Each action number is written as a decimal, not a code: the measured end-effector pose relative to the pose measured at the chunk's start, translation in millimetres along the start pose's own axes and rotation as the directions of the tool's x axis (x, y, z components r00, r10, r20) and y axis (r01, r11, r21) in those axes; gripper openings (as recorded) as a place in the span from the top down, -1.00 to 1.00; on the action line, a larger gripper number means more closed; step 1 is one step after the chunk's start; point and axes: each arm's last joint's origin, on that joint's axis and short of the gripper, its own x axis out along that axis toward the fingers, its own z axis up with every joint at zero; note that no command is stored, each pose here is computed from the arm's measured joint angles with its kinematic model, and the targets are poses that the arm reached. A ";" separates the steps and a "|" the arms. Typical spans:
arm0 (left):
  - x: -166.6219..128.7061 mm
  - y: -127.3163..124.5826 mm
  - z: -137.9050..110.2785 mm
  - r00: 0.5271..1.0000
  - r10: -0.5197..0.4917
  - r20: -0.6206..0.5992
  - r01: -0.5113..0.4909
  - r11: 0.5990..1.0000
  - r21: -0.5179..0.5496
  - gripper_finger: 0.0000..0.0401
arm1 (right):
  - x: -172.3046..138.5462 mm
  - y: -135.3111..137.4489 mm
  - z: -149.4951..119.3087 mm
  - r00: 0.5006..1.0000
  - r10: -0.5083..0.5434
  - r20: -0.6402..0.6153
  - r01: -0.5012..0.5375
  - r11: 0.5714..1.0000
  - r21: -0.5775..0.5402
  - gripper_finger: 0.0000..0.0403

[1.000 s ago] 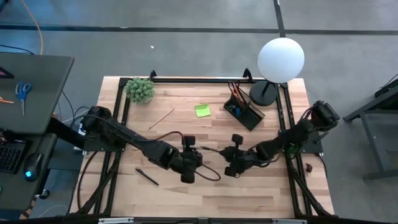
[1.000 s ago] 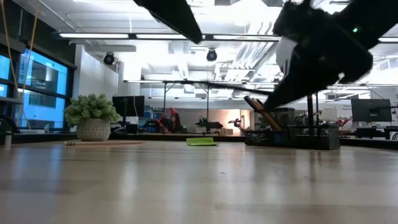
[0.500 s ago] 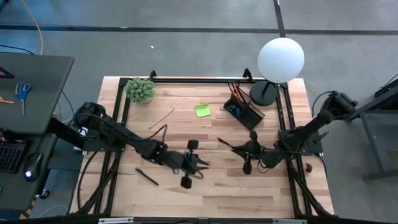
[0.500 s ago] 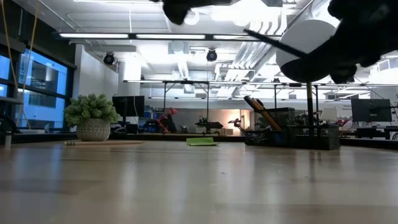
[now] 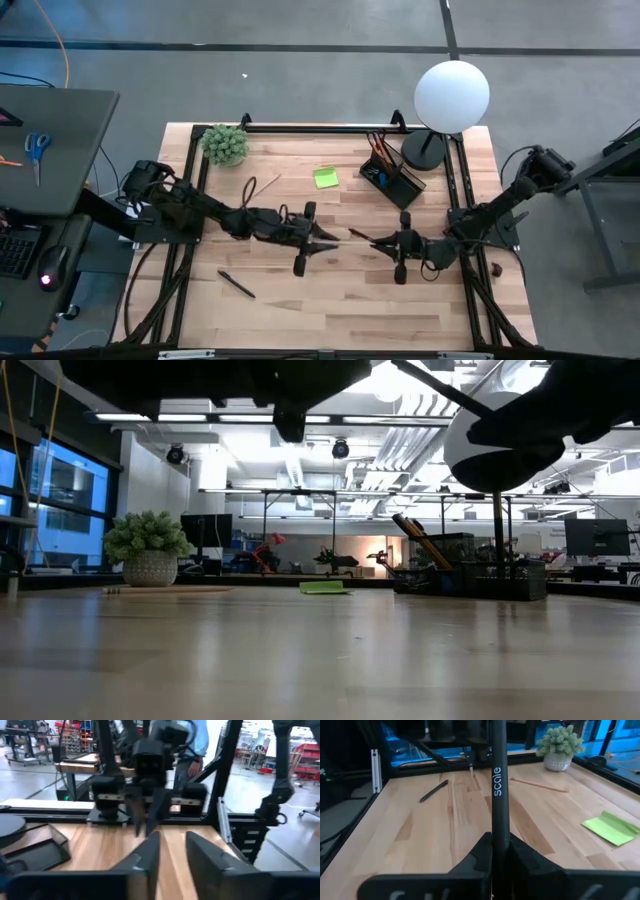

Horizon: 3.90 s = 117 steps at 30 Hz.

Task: Pick and place office supplies into organizer
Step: Put the black pen into the black desk organizer

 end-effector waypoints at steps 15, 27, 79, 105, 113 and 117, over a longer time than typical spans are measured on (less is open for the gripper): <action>13.1 -1.8 24.5 0.994 0.088 0.061 -0.087 0.996 -0.015 -0.18 | 4.5 1.2 10.1 0.990 0.135 0.049 -0.134 0.991 -0.029 0.90; 13.8 -1.9 26.7 0.993 0.088 0.072 -0.088 0.996 -0.002 0.08 | 8.6 -2.1 12.2 0.982 0.186 0.043 -0.184 0.982 -0.034 0.90; 14.0 -1.6 20.7 0.996 0.090 0.010 -0.090 0.995 0.052 0.99 | 16.3 -13.7 10.4 0.993 0.115 0.009 -0.115 0.993 0.019 0.59; 13.8 -0.4 18.9 0.992 0.128 -0.005 -0.128 0.992 0.011 1.00 | 20.9 -20.0 9.9 0.991 0.131 -0.020 -0.131 0.991 0.012 0.59; 13.8 1.0 17.0 0.990 0.136 -0.027 -0.135 0.991 0.016 1.00 | 28.8 -28.4 16.7 0.984 0.176 -0.021 -0.175 0.984 0.024 0.59; 14.1 5.8 14.4 0.988 0.148 -0.055 -0.147 0.989 0.007 1.00 | 32.6 -26.5 27.9 0.979 0.206 0.004 -0.206 0.979 -0.001 0.59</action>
